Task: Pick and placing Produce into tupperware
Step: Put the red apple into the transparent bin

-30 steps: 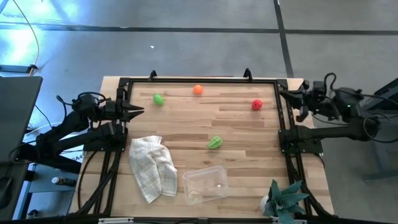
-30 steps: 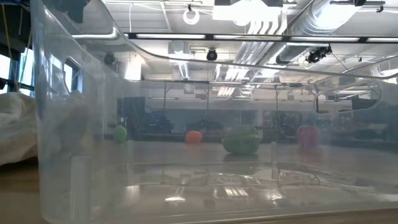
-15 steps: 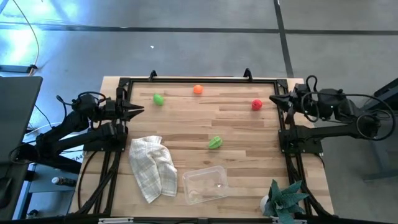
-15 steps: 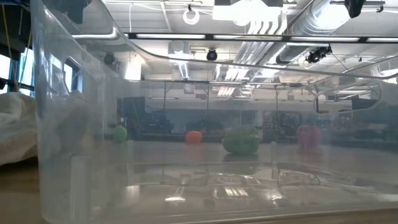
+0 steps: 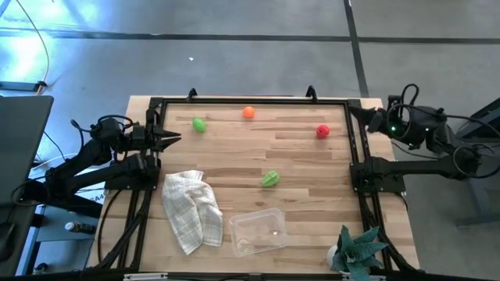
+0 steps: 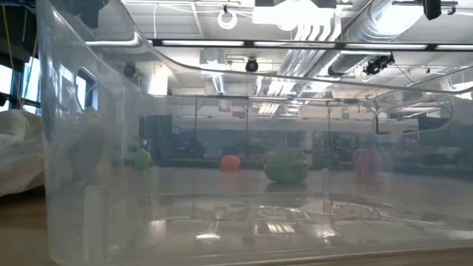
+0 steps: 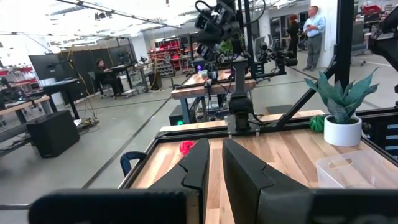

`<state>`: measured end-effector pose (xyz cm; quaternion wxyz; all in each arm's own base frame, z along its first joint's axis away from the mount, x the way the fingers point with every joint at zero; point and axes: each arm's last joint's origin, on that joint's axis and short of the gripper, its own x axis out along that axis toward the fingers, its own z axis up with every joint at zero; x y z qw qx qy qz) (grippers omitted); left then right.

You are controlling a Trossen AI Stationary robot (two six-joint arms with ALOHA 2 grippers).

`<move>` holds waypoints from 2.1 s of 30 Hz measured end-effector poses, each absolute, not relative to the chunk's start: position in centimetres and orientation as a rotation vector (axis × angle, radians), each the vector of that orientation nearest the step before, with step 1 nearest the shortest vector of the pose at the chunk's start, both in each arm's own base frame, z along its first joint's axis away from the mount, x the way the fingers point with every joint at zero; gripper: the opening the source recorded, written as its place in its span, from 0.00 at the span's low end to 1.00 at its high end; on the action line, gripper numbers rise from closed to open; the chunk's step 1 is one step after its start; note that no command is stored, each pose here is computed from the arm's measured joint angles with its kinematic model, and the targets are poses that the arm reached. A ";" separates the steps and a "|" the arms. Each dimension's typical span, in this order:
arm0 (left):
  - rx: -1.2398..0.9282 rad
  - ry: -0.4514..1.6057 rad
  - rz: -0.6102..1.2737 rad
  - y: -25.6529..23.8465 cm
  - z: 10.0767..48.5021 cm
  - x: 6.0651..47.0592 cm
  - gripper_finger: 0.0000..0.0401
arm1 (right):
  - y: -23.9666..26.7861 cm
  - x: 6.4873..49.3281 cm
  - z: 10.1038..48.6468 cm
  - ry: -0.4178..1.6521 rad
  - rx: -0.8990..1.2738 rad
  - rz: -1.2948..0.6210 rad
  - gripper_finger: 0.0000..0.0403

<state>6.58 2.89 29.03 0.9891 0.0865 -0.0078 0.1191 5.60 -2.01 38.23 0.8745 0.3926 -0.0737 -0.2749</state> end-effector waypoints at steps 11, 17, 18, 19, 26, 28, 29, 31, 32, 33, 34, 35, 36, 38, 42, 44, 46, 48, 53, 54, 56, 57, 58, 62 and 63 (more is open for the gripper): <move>0.174 -0.016 0.239 2.9 29.0 6.6 0.09 | -2.2 8.6 40.9 -0.165 0.807 -0.488 0.05; 0.174 -0.016 0.239 2.9 29.0 6.6 0.09 | -2.6 10.7 41.1 -0.086 0.771 -0.545 0.14; 0.174 -0.016 0.239 2.9 29.0 6.6 0.09 | -2.7 11.0 40.9 -0.077 0.767 -0.560 0.15; 0.174 -0.016 0.239 2.9 29.0 6.6 0.09 | -2.8 11.3 40.8 -0.068 0.761 -0.578 0.16; 0.175 -0.016 0.238 2.9 29.0 6.6 0.09 | -4.1 13.2 38.5 0.133 0.734 -0.744 0.17; 0.175 -0.016 0.238 2.9 29.0 6.6 0.09 | -4.6 13.8 37.6 0.218 0.735 -0.783 0.17; 0.175 -0.016 0.238 2.9 29.0 6.6 0.09 | -4.9 14.0 37.2 0.257 0.740 -0.797 0.17; 0.175 -0.016 0.238 2.9 29.0 6.6 0.09 | -5.6 14.7 36.4 0.328 0.758 -0.814 0.17; 0.175 -0.016 0.238 2.9 29.0 6.6 0.09 | -6.0 15.0 36.0 0.364 0.771 -0.820 0.17; 0.175 -0.016 0.238 2.9 29.0 6.6 0.09 | -6.3 15.2 35.7 0.397 0.782 -0.824 0.17; 0.175 -0.016 0.238 2.9 29.0 6.6 0.09 | -6.7 15.5 35.3 0.431 0.793 -0.828 0.17; 0.174 -0.016 0.238 2.9 29.0 6.6 0.09 | -7.1 15.7 34.9 0.469 0.799 -0.830 0.17; 0.175 -0.016 0.238 2.9 29.0 6.6 0.09 | -7.5 15.8 34.6 0.505 0.808 -0.831 0.17; 0.174 -0.016 0.238 2.9 29.0 6.6 0.09 | -8.3 16.1 33.9 0.573 0.824 -0.822 0.17; 0.174 -0.016 0.238 2.9 29.0 6.6 0.09 | -9.7 16.4 32.6 0.690 0.866 -0.825 0.17; 0.174 -0.016 0.238 2.9 29.0 6.6 0.09 | -10.2 16.4 32.1 0.739 0.883 -0.843 0.17; 0.174 -0.016 0.238 2.9 29.0 6.6 0.09 | -10.6 16.2 31.5 0.789 0.908 -0.872 0.17; 0.174 -0.016 0.238 2.9 29.0 6.6 0.09 | -10.8 15.7 31.0 0.850 0.931 -0.907 0.17; 0.174 -0.016 0.238 2.9 29.0 6.6 0.09 | -11.3 14.9 30.3 0.950 0.968 -0.964 0.17; 0.174 -0.016 0.238 2.9 29.0 6.6 0.09 | -11.4 14.9 30.3 0.954 0.961 -0.961 0.17; 0.174 -0.016 0.238 2.9 29.0 6.6 0.09 | -11.5 14.8 30.3 0.957 0.943 -0.955 0.17; 0.174 -0.016 0.238 2.9 29.0 6.6 0.09 | -11.6 14.8 30.3 0.956 0.938 -0.953 0.17; 0.174 -0.016 0.238 2.9 29.0 6.6 0.09 | -11.6 14.7 30.3 0.955 0.938 -0.957 0.17; 0.174 -0.016 0.238 2.9 29.0 6.6 0.09 | -11.8 14.6 30.3 0.955 0.930 -0.967 0.17; 0.174 -0.016 0.238 2.9 29.0 6.6 0.09 | -11.8 14.6 30.3 0.954 0.929 -0.967 0.17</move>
